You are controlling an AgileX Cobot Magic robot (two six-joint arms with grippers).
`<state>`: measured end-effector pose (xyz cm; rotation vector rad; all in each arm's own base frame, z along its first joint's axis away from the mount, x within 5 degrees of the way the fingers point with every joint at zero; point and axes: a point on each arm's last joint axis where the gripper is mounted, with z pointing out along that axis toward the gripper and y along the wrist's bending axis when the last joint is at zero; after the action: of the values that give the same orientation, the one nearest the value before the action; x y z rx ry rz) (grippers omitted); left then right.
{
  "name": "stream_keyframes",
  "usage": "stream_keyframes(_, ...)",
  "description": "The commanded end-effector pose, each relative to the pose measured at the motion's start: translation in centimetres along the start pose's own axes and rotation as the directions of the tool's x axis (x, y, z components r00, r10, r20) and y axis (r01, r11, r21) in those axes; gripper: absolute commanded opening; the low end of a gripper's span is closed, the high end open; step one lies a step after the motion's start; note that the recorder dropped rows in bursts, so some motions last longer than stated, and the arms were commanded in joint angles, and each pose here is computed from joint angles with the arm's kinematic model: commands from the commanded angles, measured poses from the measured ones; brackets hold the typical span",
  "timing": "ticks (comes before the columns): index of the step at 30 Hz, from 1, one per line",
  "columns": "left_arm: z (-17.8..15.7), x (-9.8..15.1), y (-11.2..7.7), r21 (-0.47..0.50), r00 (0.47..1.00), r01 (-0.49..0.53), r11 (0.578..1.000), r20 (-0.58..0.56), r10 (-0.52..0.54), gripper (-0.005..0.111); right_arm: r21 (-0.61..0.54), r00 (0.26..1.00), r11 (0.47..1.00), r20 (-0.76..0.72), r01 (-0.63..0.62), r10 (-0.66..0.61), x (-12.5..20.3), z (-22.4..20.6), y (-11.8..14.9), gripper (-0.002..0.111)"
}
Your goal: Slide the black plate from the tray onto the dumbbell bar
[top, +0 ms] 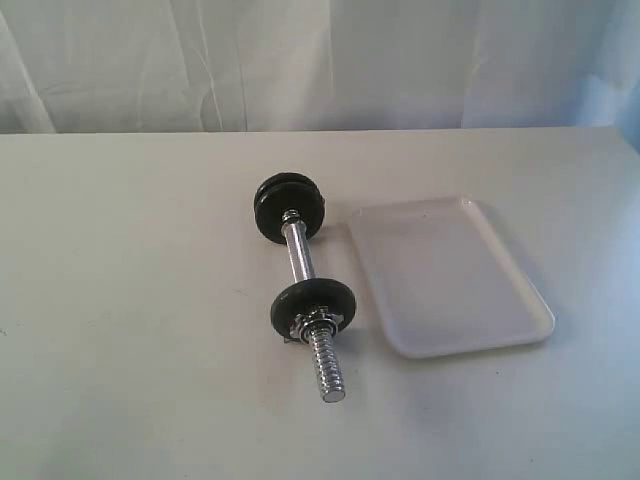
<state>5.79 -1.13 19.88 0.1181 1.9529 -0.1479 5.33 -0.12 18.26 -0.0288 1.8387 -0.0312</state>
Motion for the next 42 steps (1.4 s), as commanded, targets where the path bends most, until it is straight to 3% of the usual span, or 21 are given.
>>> stream_keyframes(1,0.4,1.2,0.1,-0.003,0.999,-0.006,1.000,-0.042,0.006,0.000,0.009,1.000,1.000,0.013,0.010,-0.010,0.0,0.0,0.0,0.000)
stream_keyframes(13,1.3,3.9,0.5,-0.050,0.992,-0.004,0.999,-0.124,-0.003,0.000,0.009,1.000,1.000,0.013,0.010,-0.010,0.0,0.0,0.0,0.000)
stream_keyframes(22,0.5,3.2,0.4,-0.052,0.999,-0.023,0.998,0.024,0.025,0.000,0.009,1.000,1.000,0.013,0.010,-0.010,0.0,0.0,0.0,0.000)
stream_keyframes(42,0.5,3.2,0.6,-0.082,0.999,-0.011,0.997,0.033,0.014,0.000,0.009,1.000,1.000,0.013,0.010,-0.010,0.0,0.0,0.0,0.000)
